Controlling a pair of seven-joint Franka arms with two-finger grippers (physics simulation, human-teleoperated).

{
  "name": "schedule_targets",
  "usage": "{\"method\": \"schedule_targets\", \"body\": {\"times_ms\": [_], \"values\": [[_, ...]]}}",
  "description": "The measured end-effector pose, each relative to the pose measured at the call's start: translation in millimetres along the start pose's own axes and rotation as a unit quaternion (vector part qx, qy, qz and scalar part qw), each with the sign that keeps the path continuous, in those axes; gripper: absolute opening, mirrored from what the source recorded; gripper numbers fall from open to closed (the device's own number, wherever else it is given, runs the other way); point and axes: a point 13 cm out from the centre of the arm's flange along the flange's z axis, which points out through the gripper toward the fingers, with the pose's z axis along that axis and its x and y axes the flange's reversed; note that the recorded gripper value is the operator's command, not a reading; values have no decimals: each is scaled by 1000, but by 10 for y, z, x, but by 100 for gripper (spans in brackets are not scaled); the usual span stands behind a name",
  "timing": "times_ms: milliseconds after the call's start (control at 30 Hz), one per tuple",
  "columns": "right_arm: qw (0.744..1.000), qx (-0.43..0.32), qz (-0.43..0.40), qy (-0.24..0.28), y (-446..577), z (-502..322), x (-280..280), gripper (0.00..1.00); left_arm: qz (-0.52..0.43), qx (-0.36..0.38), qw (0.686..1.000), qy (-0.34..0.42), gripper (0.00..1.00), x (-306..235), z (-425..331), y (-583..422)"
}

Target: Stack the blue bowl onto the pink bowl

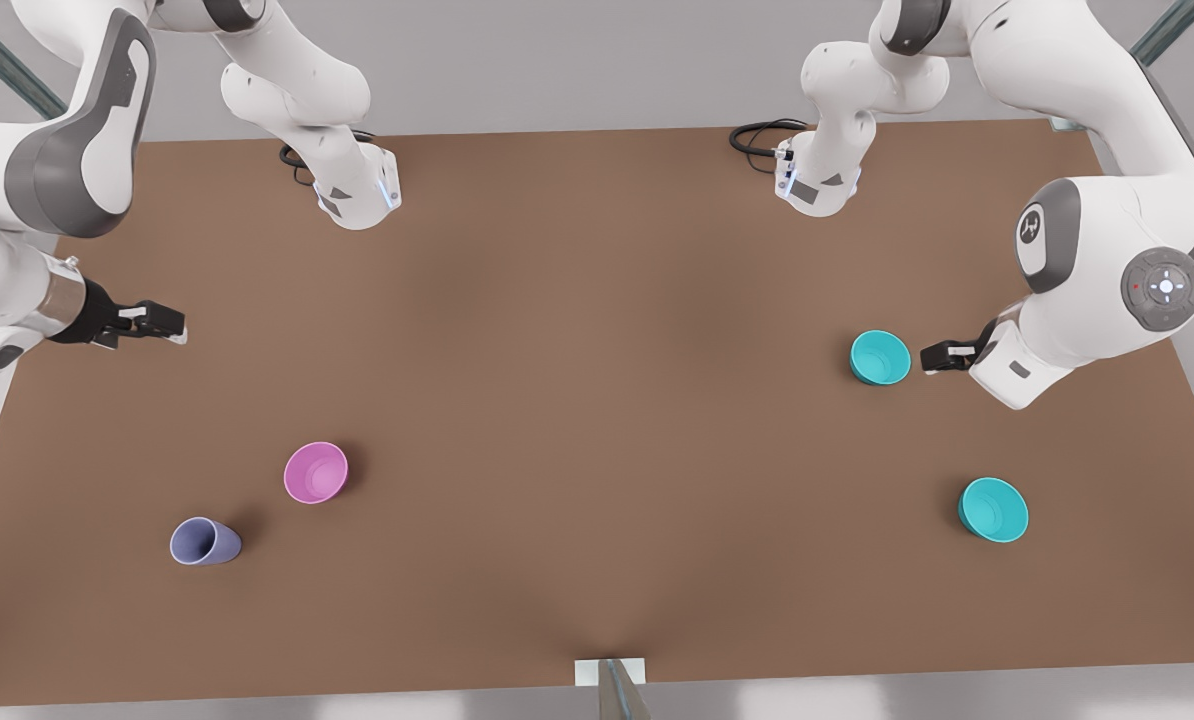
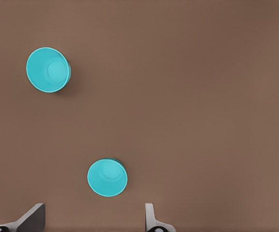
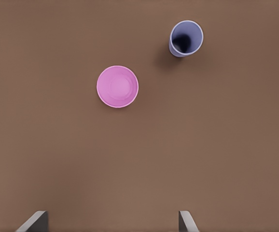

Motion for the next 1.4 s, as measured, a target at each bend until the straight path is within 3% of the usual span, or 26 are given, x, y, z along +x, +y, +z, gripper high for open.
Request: {"method": "schedule_targets", "body": {"times_ms": [133,233,333,467,700,1200,1300,1367,1400], "values": [[999,35,-17,29,-4,403,-267,100,1,-1,1000,3,100,5,14,6],[992,45,-63,100,306,1899,-925,100,2,-1,1000,7,100,11,37,10],[991,13,-50,122,213,2899,-1019,100,3,-1,1000,10,100,19,47,10],[994,-37,-9,101,65,3460,-971,100,4,-1,1000,12,100,25,55,10],[997,-71,26,26,53,3555,-1291,100,6,-1,1000,14,100,37,56,11],[995,-81,52,8,-77,4099,-1441,100,8,-2,1000,27,100,76,107,2],[995,-80,51,8,-59,4129,-1453,87,8,-2,1000,28,100,84,110,8],[995,-80,50,8,-54,4132,-1462,70,8,-2,1000,30,100,90,121,7],[996,-80,50,8,-51,4130,-1466,56,8,-2,999,31,100,93,124,8]]}}
